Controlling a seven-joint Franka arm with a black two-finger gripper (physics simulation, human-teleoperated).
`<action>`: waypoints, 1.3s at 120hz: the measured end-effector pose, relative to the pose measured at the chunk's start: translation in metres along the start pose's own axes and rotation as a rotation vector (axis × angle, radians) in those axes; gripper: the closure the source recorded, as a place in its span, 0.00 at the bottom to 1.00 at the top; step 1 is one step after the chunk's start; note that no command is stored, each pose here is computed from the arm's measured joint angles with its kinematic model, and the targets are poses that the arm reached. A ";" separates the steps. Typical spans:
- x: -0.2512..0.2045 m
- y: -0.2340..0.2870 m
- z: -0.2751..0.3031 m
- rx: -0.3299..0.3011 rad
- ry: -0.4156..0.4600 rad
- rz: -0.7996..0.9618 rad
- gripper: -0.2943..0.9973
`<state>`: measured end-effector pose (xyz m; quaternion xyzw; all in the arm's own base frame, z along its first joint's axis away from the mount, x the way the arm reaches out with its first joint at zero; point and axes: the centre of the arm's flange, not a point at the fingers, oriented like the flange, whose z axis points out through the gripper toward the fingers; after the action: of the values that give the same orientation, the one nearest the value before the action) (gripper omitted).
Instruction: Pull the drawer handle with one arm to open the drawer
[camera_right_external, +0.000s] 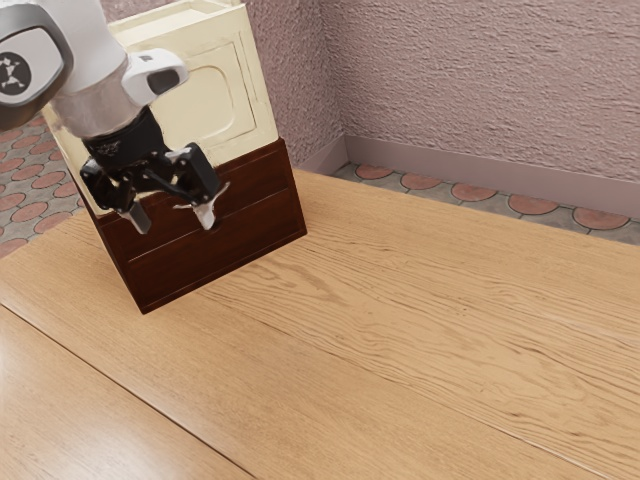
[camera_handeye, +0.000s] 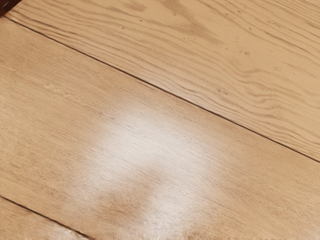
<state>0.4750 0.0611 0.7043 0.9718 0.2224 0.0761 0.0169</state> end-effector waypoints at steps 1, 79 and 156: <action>-0.001 -0.001 0.001 0.002 -0.006 -0.018 0.25; 0.126 -0.029 0.055 0.172 0.122 -0.017 0.23; 0.180 -0.070 0.127 0.172 0.099 0.552 0.23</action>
<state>0.6251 0.2022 0.5996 0.9886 -0.0445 0.1059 -0.0976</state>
